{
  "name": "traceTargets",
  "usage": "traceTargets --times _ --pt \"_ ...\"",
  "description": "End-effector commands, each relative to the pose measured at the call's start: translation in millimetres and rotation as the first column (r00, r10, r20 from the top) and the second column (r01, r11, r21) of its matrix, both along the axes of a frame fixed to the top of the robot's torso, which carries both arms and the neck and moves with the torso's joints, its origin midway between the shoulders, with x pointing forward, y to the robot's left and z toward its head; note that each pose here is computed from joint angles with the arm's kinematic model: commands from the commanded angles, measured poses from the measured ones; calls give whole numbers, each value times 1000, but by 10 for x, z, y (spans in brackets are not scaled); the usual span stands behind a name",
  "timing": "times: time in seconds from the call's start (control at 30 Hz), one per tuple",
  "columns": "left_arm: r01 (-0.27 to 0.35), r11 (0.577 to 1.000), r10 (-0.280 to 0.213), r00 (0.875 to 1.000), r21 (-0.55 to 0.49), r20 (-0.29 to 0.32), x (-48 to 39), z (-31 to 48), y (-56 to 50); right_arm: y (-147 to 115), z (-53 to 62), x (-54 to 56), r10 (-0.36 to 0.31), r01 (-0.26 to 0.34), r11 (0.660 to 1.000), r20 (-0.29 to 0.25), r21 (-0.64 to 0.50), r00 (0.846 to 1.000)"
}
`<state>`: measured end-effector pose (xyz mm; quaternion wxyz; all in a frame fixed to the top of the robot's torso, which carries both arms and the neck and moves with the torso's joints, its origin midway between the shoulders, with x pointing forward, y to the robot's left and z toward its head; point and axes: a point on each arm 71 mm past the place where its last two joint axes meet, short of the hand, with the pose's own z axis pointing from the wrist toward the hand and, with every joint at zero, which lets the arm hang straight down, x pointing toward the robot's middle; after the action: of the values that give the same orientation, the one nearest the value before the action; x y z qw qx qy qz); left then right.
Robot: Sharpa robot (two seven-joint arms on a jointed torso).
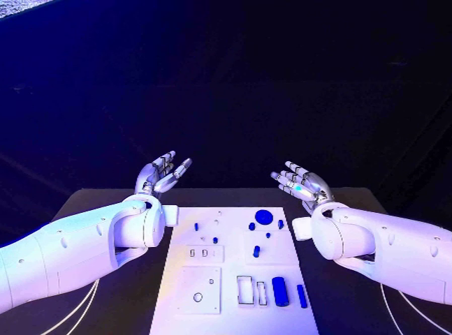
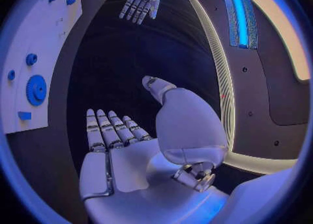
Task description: Assemble the parts on the task board
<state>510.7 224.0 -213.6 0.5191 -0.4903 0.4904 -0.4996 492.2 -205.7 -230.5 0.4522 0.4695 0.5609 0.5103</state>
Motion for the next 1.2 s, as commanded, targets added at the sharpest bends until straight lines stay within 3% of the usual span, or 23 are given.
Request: traceTargets --times 0.03,0.2,0.23,0.3,0.57,0.83,1.07,1.1,1.2 --pt "63 998 -63 998 -12 15 4 17 -57 83 -17 14 152 -151 988 -39 16 988" --pt "63 998 -63 998 -12 15 4 17 -57 77 -19 34 172 -171 985 -47 12 984" --pt "60 998 -60 998 -33 -5 -26 16 105 -109 55 99 157 -142 975 76 -172 985" --pt "64 997 -64 998 -36 -2 -54 33 142 -121 96 124 177 -142 957 120 -254 977" --pt "89 995 -88 996 -54 22 -179 150 243 -107 313 212 299 -137 850 252 -508 920" --pt "126 989 -123 991 -75 48 -284 292 277 -49 484 266 412 -121 720 280 -684 867" --pt "177 980 -173 983 -95 57 -389 399 272 57 533 277 528 -129 509 191 -851 827" --pt "193 976 -188 980 -100 59 -416 419 258 85 526 269 547 -133 454 158 -881 822" --pt "232 967 -226 972 -107 63 -475 457 216 141 511 248 574 -136 343 93 -930 813"
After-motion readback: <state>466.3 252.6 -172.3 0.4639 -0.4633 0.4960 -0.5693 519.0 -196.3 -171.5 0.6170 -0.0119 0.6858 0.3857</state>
